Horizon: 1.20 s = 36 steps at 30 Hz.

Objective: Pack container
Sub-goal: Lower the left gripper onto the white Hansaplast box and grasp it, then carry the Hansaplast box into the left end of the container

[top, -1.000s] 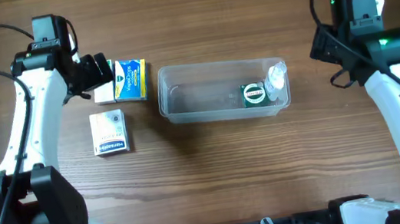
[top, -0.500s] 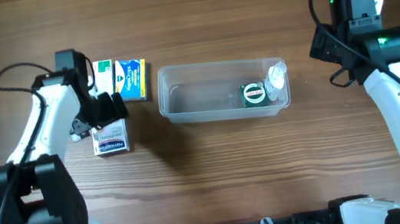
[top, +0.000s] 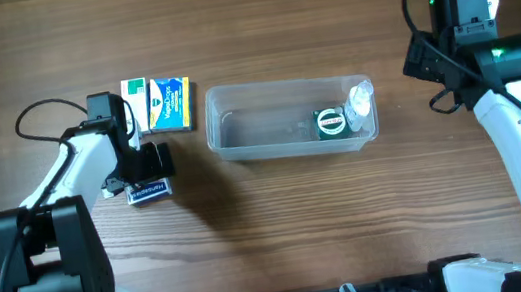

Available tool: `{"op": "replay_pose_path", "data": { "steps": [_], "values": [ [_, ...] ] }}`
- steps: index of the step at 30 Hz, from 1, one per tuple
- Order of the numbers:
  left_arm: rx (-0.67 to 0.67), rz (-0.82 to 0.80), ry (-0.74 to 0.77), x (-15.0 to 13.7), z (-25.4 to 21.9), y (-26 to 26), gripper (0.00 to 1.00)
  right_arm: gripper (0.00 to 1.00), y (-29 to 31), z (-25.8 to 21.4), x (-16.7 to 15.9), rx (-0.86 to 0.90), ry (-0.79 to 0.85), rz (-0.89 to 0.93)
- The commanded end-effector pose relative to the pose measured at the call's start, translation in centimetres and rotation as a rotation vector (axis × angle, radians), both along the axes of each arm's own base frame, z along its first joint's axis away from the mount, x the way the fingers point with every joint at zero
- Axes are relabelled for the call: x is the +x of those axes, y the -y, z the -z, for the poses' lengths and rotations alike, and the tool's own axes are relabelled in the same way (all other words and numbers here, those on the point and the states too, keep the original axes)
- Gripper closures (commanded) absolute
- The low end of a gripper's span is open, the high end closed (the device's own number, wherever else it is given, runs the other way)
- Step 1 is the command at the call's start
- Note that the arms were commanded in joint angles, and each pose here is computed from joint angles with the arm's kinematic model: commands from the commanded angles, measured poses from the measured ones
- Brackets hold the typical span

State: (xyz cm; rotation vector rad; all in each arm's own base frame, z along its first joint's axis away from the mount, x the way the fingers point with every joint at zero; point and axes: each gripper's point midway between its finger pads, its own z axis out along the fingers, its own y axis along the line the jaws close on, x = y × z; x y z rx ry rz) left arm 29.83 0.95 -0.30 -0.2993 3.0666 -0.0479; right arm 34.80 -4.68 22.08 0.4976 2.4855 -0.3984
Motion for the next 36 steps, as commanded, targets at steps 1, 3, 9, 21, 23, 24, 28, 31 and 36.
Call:
{"op": "replay_pose_path", "data": {
  "steps": [1,3,9,21,23,24,28,31,36],
  "values": [
    [-0.019,0.022,-0.006,-0.4,0.5,0.3,0.06,0.0,0.4,-0.5,0.2,-0.021,0.01,0.005],
    [-0.017,0.022,0.004,-0.2,0.5,0.3,0.17,0.0,0.4,-0.5,0.3,-0.021,0.01,0.004],
    [-0.017,0.023,0.012,0.1,0.4,0.3,0.27,0.0,0.4,-0.5,0.3,-0.021,0.01,0.004],
    [-0.02,-0.019,0.045,3.6,-5.5,0.1,0.32,0.0,0.4,-0.5,0.3,-0.021,0.01,0.004],
    [-0.02,-0.026,0.058,4.4,-7.2,0.1,0.31,0.0,0.4,-0.5,0.2,-0.021,0.01,0.004],
    [-0.023,-0.041,0.068,4.9,-8.3,0.1,0.31,0.0,0.4,-0.5,0.2,-0.021,0.01,0.005],
    [-0.098,-0.039,0.12,6.6,-12.0,1.6,0.31,0.0,0.4,-0.5,0.2,-0.021,0.01,0.005],
    [-0.152,-0.019,0.172,8.0,-14.6,3.9,0.31,0.0,0.4,-0.5,0.2,-0.021,0.01,0.004],
    [-0.199,0.066,0.219,8.7,-15.8,9.8,0.31,0.0,0.4,-0.5,0.3,-0.021,0.01,0.004]
  ]
}}
